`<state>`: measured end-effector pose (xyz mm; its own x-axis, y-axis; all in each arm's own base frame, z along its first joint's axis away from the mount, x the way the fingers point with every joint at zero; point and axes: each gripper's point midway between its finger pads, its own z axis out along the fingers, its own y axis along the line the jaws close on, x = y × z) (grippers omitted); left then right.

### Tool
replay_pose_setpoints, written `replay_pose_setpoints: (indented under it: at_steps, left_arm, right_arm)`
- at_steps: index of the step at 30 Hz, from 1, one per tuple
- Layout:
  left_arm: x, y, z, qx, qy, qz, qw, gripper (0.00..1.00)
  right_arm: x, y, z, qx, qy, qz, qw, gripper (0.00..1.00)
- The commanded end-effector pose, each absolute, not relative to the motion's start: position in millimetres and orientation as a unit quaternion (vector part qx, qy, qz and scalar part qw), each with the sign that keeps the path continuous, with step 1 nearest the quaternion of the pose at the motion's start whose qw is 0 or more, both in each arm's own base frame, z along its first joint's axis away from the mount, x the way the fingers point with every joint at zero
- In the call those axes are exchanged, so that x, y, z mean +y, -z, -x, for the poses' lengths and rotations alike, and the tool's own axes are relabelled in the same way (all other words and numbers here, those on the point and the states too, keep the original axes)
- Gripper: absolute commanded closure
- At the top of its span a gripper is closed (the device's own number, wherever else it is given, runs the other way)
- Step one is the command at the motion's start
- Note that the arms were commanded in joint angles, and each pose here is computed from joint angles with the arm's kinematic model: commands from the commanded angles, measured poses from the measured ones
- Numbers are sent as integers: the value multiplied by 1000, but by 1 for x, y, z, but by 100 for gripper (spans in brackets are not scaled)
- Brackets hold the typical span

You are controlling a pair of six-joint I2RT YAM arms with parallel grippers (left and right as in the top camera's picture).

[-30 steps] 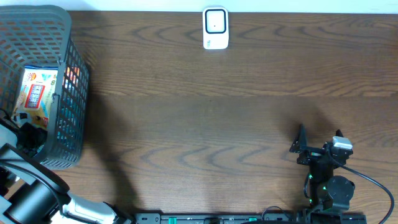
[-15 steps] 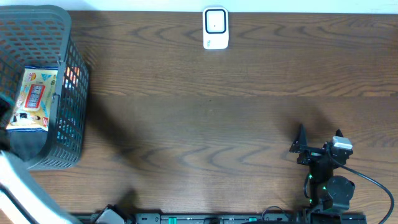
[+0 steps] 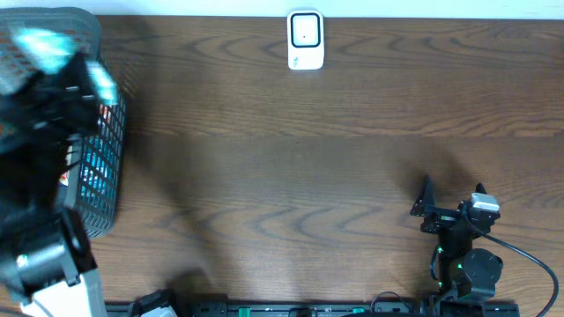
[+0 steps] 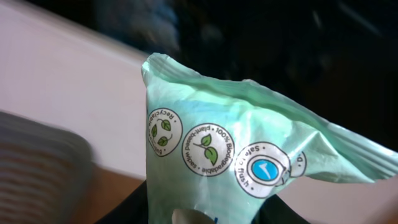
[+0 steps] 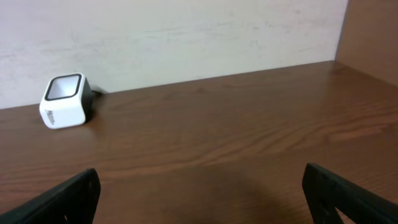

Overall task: Scan the item barcode
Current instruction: 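Carry the green wipes pack toward the scanner and set it down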

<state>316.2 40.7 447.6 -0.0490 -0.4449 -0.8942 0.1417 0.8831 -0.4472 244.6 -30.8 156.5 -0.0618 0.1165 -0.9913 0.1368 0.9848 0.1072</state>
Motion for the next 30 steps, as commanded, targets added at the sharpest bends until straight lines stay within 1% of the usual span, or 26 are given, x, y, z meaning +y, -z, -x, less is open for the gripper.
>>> replay_pose_setpoints:
  at_steps: [1, 7, 13, 15, 18, 22, 26, 30]
  left_arm:
    - [-18, -417, -338, 736, 274, 43, 618, 60]
    - [-97, -337, -366, 811, 330, -16, 483, 60]
    - [-164, -245, -385, 870, 338, -48, 356, 60]
    - [-177, -212, -391, 890, 314, -48, 327, 60]
    - [-189, -151, -399, 926, 234, -45, 292, 60]
    - [-197, -94, -398, 952, 150, -59, 260, 60]
    - [-202, -54, -388, 966, 95, -73, 228, 60]
    - [-200, -34, -383, 972, 55, -81, 215, 60]
  right_arm:
    - [-33, -154, -244, 731, 15, -85, 677, 1]
    - [-33, -154, -244, 731, 15, -85, 677, 1]
    - [-33, -154, -244, 731, 15, -85, 677, 1]
    - [-33, -154, -244, 731, 15, -85, 677, 1]
    - [-33, -154, -244, 731, 15, -85, 677, 1]
    - [-33, -154, -244, 731, 15, -85, 677, 1]
    - [-33, -154, -244, 731, 15, -85, 677, 1]
    - [-33, -154, -244, 731, 15, -85, 677, 1]
